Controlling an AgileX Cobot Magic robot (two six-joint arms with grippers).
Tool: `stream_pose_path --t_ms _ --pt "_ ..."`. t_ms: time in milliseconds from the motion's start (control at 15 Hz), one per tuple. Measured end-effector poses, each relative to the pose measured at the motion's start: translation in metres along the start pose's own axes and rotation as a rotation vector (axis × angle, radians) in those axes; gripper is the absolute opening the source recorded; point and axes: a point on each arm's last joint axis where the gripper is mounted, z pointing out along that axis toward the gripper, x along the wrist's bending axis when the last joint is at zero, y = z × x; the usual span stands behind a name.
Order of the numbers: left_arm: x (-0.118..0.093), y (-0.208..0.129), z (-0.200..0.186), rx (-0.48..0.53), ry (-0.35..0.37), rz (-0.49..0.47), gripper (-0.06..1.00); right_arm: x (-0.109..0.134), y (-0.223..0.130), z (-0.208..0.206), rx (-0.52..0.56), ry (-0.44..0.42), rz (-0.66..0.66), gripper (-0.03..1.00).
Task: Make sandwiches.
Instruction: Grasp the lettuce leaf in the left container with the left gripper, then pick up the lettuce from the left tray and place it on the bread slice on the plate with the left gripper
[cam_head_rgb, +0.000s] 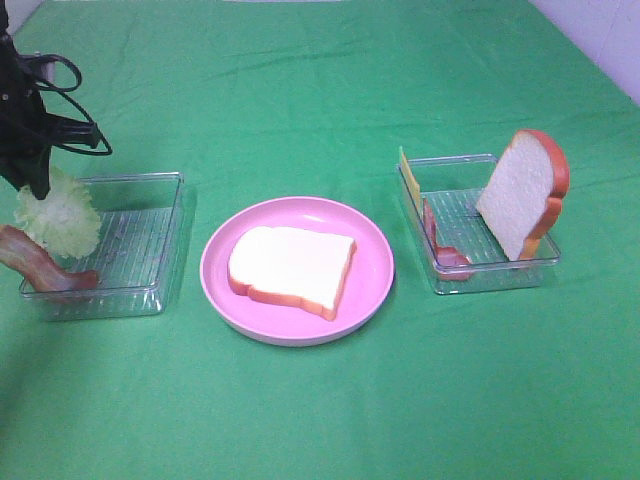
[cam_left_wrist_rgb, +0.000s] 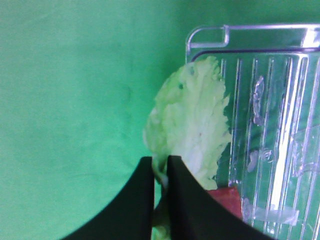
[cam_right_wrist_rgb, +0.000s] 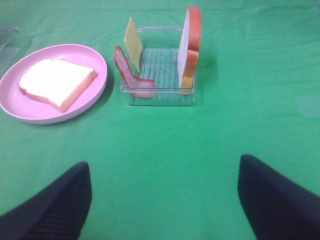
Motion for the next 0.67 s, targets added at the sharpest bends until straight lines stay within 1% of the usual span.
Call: stream_pose_path --t_ms 67,200,267,333,467,667 --pt "-0.002 0.0 0.0 0.003 -0.023 -0.01 0.01 0.0 0.0 0.0 0.0 0.0 0.0 0.75" --pt "-0.003 0.0 0.0 0.005 -0.036 -0.015 0.01 0.0 0.0 0.0 0.0 0.0 0.0 0.75" --pt "-0.006 -0.001 -0.001 0.007 -0.064 -0.022 0.01 0.0 0.0 0.0 0.0 0.0 0.0 0.75" --pt "-0.01 -0.001 -0.002 0.009 -0.107 -0.031 0.01 0.0 0.0 0.0 0.0 0.0 0.0 0.75" --pt "-0.014 -0.002 -0.009 0.0 -0.163 -0.033 0.01 0.0 0.0 0.0 0.0 0.0 0.0 0.75" --pt "-0.029 -0.001 -0.044 -0.101 -0.329 -0.018 0.01 0.0 0.0 0.0 0.0 0.0 0.0 0.75"
